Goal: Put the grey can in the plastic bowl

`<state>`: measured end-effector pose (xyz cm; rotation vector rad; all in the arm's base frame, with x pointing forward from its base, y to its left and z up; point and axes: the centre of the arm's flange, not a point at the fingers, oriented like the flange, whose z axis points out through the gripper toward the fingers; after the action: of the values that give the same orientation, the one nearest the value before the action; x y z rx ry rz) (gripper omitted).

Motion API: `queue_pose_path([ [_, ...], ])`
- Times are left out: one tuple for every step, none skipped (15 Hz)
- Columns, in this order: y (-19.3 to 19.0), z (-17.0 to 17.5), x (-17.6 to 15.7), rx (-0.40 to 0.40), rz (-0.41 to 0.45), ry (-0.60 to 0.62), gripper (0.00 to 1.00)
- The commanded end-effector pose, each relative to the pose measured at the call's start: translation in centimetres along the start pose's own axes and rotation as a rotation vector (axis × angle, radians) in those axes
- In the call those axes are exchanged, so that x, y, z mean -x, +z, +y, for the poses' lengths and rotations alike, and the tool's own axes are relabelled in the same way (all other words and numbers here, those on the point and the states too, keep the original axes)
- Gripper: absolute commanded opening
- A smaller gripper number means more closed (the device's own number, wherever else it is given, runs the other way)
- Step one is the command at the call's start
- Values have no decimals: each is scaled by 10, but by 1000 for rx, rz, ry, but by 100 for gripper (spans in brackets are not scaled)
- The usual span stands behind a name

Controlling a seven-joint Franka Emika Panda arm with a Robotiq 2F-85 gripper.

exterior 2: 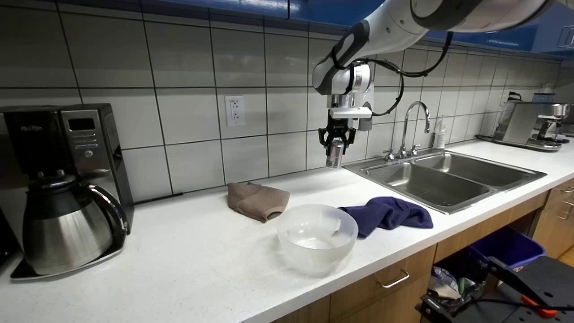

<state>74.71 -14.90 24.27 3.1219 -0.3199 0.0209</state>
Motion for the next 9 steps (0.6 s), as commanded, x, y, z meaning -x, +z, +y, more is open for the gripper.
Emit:
queue_pose_path([
  [-9,3,77,-22,-9,-27,39],
  [-7,3,86,-21,-10,-30,39],
  [-6,2,94,-21,-13,-36,39],
  [-3,1,101,-21,-15,-43,39],
  [-4,1,108,-18,-14,-49,39],
  [-3,-1,116,-19,-14,-57,39],
  [-4,-2,124,-17,-10,-62,39],
  [-5,-3,132,-17,-10,-67,39],
  [-7,-4,141,-14,-7,-73,39],
])
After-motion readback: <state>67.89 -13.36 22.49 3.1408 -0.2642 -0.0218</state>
